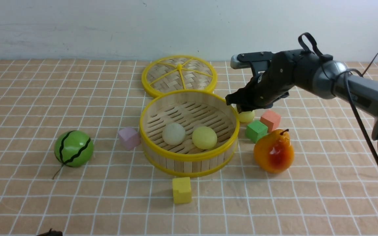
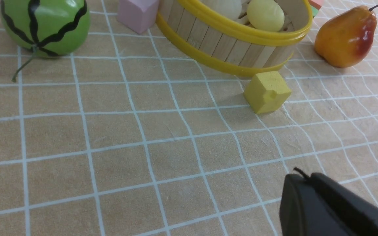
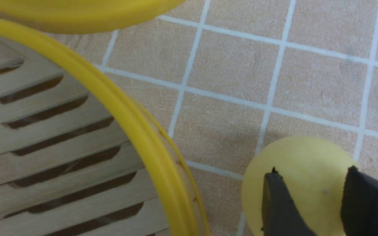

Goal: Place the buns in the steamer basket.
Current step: Use the right arm to grab a steamed stuffed bun, then use the right arm to put the steamed stuffed bun into the steamer

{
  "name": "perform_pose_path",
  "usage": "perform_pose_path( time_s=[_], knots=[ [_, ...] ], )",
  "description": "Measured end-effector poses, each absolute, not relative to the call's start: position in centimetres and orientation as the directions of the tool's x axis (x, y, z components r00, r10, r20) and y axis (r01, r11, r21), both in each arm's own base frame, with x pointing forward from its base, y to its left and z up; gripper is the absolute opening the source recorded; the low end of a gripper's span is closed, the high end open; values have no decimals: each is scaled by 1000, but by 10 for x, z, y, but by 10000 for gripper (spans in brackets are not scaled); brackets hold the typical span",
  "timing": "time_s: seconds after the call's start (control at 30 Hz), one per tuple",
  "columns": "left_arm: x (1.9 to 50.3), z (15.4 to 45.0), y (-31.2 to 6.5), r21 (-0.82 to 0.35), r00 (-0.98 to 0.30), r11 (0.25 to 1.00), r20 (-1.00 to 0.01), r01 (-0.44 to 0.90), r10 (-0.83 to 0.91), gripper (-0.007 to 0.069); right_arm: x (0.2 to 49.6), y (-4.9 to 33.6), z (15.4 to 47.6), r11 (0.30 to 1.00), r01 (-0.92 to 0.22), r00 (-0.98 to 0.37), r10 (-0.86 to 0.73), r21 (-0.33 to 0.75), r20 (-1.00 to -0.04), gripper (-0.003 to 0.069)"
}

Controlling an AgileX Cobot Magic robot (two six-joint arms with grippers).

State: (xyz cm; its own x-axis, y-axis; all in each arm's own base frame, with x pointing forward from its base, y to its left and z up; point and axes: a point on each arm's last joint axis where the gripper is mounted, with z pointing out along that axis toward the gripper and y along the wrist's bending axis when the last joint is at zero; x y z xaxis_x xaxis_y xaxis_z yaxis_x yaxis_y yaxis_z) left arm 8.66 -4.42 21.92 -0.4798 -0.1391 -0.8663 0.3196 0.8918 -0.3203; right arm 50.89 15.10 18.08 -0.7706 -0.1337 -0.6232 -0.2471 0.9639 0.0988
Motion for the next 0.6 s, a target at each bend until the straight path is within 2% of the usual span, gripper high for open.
perform_pose_path(
  time_s=[0.07, 0.1, 0.2, 0.23, 0.33, 0.43, 0.53, 0.57, 0.6],
  knots=[
    [87, 219, -44, -320, -480, 892, -866, 320, -139, 18, 509, 151, 181, 964, -247, -771, -134, 99, -623, 200],
    [87, 219, -44, -320, -480, 892, -866, 320, -139, 18, 509, 151, 181, 964, -247, -771, -134, 99, -623, 193],
    [87, 219, -44, -320, -480, 892, -866, 320, -139, 18, 509, 151, 181, 964, -247, -768, -132, 99, -626, 46],
    [87, 219, -44, -320, -480, 892, -866, 320, -139, 18, 509, 151, 181, 964, -246, -768, -132, 99, -627, 22],
    [87, 219, -44, -320, -480, 892, -866, 320, -139, 18, 509, 149, 184, 965, -244, -768, -131, 98, -626, 1],
    [87, 219, -44, -320, -480, 892, -866, 320, -139, 18, 505, 146, 204, 965, -247, -761, -133, 93, -635, 1],
    [87, 219, -44, -320, -480, 892, -866, 320, -139, 18, 494, 143, 245, 960, -270, -723, -147, 80, -675, 1],
    [87, 219, -44, -320, -480, 892, -866, 320, -139, 18, 494, 143, 245, 960, -270, -723, -147, 80, -675, 1],
    [87, 219, -44, -320, -480, 892, -866, 320, -139, 18, 486, 145, 268, 955, -286, -704, -155, 78, -693, 1]
  ],
)
